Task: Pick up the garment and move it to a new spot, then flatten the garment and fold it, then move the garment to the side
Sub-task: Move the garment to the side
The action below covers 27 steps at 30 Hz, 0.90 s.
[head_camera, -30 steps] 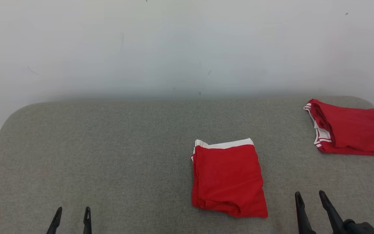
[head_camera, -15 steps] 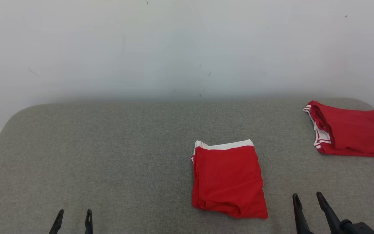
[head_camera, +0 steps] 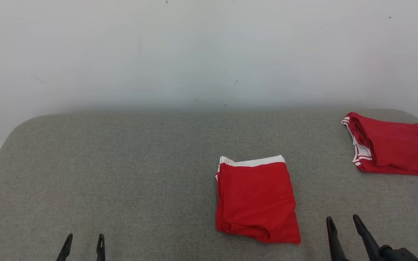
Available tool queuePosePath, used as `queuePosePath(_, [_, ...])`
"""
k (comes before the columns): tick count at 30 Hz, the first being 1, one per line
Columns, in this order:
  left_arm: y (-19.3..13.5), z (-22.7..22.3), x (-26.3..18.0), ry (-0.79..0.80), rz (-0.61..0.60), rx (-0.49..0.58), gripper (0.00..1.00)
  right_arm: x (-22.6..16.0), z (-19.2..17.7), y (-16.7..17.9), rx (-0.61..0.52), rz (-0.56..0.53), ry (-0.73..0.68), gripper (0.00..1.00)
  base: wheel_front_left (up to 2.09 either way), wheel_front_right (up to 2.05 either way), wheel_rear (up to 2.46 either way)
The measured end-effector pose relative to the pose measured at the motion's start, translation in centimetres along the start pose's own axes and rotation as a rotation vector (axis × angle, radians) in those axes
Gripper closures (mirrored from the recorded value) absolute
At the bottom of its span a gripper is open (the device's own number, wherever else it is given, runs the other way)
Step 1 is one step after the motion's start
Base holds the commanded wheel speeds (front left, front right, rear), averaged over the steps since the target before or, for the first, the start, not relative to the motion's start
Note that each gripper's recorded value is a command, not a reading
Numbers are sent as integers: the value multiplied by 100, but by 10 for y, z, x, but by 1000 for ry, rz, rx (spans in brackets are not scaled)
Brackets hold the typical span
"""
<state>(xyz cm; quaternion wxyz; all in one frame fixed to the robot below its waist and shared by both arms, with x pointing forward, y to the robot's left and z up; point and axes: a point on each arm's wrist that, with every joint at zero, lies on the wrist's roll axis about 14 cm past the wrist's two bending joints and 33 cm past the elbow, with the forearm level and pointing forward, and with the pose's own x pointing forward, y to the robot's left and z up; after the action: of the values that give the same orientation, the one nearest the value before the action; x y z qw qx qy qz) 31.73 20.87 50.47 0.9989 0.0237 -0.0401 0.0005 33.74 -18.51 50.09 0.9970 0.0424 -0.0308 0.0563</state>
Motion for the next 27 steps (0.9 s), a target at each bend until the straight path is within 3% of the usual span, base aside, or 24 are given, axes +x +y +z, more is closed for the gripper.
queuePosePath(18, [0, -1, -1, 2, 3, -7, 0, 3, -1, 3, -5, 14, 4, 0, 0, 0, 0])
queuePosePath(27, [-3, -4, -1, 13, -1, -13, 0, 36, 11, 11, -26, 71, -14, 0, 0, 0, 0])
